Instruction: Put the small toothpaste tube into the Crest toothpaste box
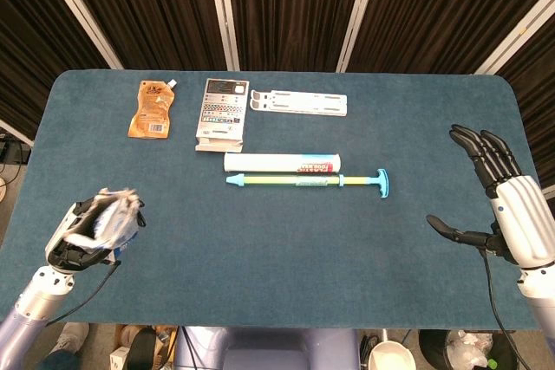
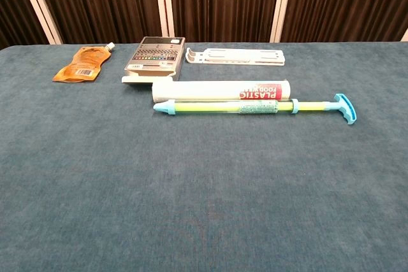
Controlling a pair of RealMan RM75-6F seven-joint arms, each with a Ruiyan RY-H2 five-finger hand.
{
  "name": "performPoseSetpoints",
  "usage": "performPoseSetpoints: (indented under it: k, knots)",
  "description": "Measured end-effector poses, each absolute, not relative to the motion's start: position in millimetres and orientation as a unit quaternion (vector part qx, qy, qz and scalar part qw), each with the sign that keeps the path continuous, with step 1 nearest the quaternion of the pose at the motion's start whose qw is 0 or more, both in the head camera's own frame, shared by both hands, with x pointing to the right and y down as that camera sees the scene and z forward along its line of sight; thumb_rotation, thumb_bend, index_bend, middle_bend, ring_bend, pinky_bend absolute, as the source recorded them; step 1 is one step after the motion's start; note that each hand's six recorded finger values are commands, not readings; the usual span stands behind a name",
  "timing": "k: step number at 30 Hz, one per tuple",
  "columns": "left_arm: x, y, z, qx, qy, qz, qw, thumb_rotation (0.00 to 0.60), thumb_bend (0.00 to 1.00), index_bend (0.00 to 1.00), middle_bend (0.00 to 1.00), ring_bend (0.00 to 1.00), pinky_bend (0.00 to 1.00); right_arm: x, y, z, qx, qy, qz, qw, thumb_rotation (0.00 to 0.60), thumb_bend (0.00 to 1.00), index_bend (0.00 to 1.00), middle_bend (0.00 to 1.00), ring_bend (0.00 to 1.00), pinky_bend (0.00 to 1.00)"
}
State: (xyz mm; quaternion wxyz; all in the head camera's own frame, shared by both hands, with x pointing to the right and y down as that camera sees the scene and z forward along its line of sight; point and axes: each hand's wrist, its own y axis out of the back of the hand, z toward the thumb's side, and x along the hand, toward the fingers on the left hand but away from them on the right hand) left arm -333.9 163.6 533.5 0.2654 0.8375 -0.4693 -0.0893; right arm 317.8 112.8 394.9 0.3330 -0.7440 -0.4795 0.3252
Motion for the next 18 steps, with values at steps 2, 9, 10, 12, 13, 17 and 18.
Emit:
performPoseSetpoints:
  k: [2, 9, 10, 12, 13, 17, 18]
  knots:
    - [-334, 162, 534, 0.833, -0.479, -0.084, 0.261, 0.6, 0.46, 0.62, 0.64, 0.41, 0.53, 319, 113, 395, -0.744, -0.481, 0.324, 0.332, 0.6, 0.19, 0.07, 0.09, 0.1, 0.0]
    - [-331, 159, 538, 0.836, -0.511, -0.023, 0.2, 0.6, 0.43, 0.62, 0.61, 0.4, 0.54, 323, 116, 396, -0.746, -0.484, 0.323, 0.323, 0.6, 0.19, 0.08, 0.09, 0.1, 0.0]
    - [-330, 159, 538, 0.837, -0.515, -0.012, 0.187, 0.6, 0.42, 0.61, 0.6, 0.39, 0.53, 323, 117, 397, -0.747, -0.485, 0.322, 0.32, 0.6, 0.19, 0.08, 0.09, 0.1, 0.0]
    - [-327, 158, 539, 0.839, -0.521, 0.019, 0.155, 0.6, 0.41, 0.59, 0.57, 0.36, 0.5, 324, 118, 398, -0.749, -0.484, 0.322, 0.319, 0.6, 0.19, 0.08, 0.09, 0.1, 0.0]
    - [-325, 158, 539, 0.841, -0.521, 0.034, 0.141, 0.6, 0.41, 0.58, 0.56, 0.35, 0.49, 325, 120, 400, -0.75, -0.481, 0.323, 0.318, 0.6, 0.19, 0.08, 0.09, 0.1, 0.0]
    - [-317, 159, 546, 0.847, -0.515, 0.11, 0.078, 0.6, 0.41, 0.57, 0.55, 0.34, 0.48, 327, 123, 405, -0.753, -0.481, 0.324, 0.312, 0.6, 0.19, 0.08, 0.09, 0.1, 0.0]
    - [-315, 159, 548, 0.847, -0.513, 0.127, 0.064, 0.6, 0.4, 0.56, 0.54, 0.34, 0.47, 327, 124, 406, -0.753, -0.481, 0.324, 0.31, 0.6, 0.19, 0.08, 0.09, 0.1, 0.0]
